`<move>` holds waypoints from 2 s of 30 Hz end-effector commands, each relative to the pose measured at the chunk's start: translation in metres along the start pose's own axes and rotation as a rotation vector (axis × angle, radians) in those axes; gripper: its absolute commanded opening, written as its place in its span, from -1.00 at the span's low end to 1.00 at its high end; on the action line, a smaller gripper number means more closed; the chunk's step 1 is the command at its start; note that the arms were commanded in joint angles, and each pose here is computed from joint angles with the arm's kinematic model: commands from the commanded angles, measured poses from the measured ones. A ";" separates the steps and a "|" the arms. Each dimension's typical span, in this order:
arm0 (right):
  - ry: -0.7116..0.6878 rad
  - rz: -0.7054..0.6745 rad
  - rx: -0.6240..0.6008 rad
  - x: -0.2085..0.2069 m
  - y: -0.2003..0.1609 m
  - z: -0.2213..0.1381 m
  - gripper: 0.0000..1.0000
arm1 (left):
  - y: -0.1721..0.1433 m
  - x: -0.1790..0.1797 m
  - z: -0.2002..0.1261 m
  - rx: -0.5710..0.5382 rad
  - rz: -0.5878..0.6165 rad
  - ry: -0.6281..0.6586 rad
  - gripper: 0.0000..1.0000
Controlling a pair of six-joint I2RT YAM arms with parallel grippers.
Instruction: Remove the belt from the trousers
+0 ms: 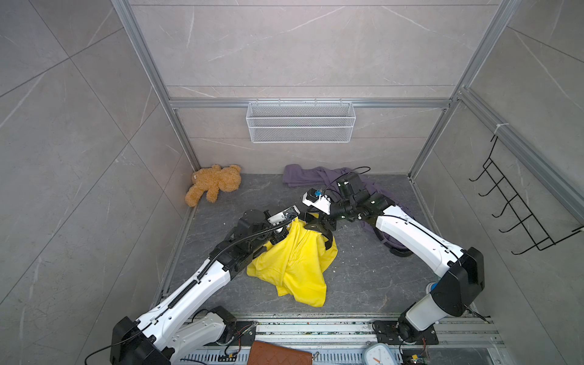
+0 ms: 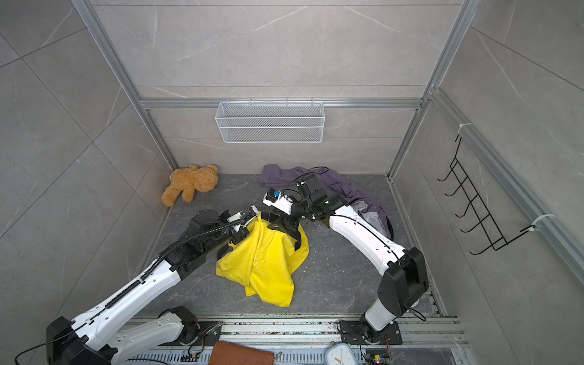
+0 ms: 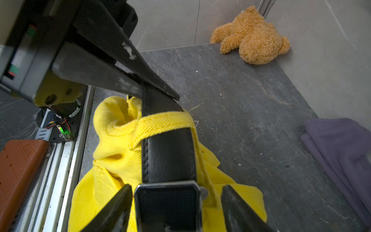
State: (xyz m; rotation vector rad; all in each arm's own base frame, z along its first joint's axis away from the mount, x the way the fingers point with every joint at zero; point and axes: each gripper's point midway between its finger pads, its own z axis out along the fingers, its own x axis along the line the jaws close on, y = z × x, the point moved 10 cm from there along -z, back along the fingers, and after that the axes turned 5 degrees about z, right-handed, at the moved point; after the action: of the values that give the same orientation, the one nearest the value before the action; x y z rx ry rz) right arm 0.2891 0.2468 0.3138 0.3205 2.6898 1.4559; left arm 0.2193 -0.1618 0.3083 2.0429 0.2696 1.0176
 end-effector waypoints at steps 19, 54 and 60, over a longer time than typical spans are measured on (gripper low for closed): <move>-0.063 0.005 -0.023 0.002 -0.002 0.009 0.30 | 0.032 0.028 -0.014 -0.129 -0.053 0.122 -1.00; -0.084 0.113 -0.168 -0.017 -0.009 -0.026 -0.61 | -0.015 0.022 -0.011 0.123 -0.191 0.189 -1.00; -0.107 0.164 -0.210 -0.026 -0.015 -0.038 -0.66 | -0.031 0.032 -0.017 0.177 -0.270 0.272 -1.00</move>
State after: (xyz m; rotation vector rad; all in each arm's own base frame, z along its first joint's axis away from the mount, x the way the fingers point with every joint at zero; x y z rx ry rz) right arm 0.2979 0.2291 0.3027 0.4597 2.5739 1.6812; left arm 0.2261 -0.1490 0.3038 2.0155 0.4973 0.9808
